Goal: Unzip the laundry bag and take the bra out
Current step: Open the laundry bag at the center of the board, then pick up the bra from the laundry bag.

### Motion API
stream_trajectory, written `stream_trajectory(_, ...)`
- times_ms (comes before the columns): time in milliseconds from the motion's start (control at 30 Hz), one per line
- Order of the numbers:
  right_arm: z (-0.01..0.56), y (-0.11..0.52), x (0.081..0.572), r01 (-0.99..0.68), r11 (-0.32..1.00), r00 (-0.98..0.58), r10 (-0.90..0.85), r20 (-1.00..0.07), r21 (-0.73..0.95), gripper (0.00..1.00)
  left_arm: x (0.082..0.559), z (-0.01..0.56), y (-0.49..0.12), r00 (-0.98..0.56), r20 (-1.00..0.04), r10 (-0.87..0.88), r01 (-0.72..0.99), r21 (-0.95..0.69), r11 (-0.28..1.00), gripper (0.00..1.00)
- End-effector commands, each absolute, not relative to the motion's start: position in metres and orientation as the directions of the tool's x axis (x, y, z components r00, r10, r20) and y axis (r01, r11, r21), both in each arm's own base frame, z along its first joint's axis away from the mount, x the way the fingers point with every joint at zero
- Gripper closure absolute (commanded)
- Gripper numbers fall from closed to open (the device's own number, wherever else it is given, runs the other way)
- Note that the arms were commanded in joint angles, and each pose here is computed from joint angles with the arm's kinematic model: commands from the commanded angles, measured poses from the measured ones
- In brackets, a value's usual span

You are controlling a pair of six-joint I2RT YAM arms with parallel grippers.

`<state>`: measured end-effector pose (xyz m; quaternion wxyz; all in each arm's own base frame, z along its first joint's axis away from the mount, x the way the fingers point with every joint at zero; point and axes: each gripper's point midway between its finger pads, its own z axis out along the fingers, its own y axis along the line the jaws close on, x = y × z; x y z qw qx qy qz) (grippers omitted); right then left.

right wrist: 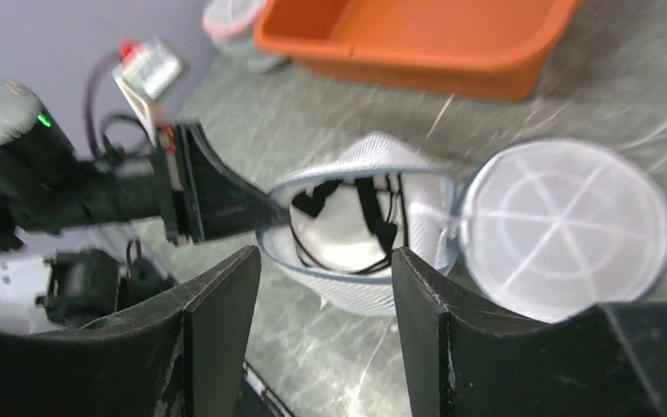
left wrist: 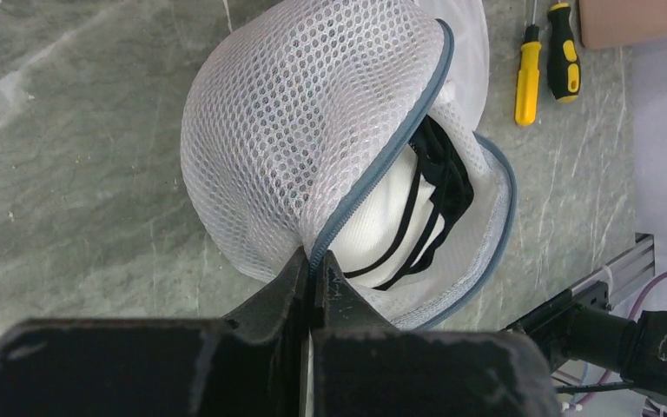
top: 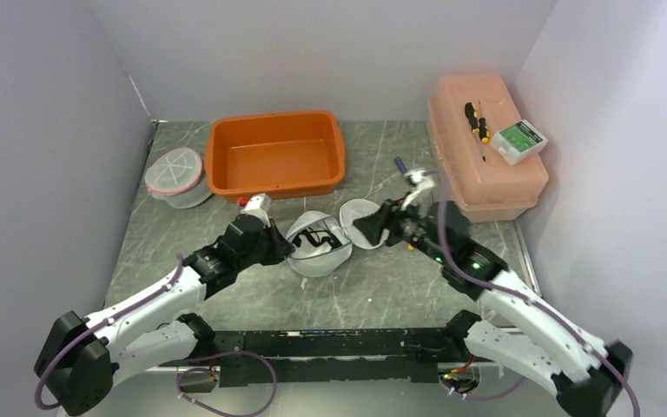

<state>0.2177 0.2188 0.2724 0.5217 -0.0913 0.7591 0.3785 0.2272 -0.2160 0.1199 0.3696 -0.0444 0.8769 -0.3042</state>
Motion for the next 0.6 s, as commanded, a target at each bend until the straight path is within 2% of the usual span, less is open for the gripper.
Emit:
stream_trajectory(0, 0.241, 0.272, 0.207, -0.632, 0.614, -0.512, 0.128, -0.849, 0.473, 0.40, 0.221, 0.141, -0.218, -0.734, -0.621, -0.275, 0.180, -0.568, 0.803, 0.93)
stream_trajectory(167, 0.201, 0.309, 0.222, -0.638, 0.675, -0.522, -0.024, -0.853, 0.371, 0.46, 0.217, 0.145, -0.216, -0.750, -0.607, -0.264, 0.174, -0.565, 0.806, 0.89)
stream_trajectory(267, 0.174, 0.319, 0.229, -0.637, 0.697, -0.543, -0.102, -0.833, 0.330, 0.62, 0.215, 0.142, -0.214, -0.764, -0.590, -0.261, 0.154, -0.559, 0.815, 0.90)
stream_trajectory(333, 0.157, 0.322, 0.220, -0.665, 0.688, -0.539, -0.172, -0.825, 0.291, 0.67, 0.212, 0.141, -0.212, -0.774, -0.579, -0.257, 0.142, -0.553, 0.821, 0.91)
stream_trajectory(567, 0.107, 0.318, 0.180, -0.716, 0.667, -0.528, -0.322, -0.786, 0.207, 0.63, 0.209, 0.133, -0.193, -0.762, -0.599, -0.244, 0.108, -0.490, 0.865, 0.92)
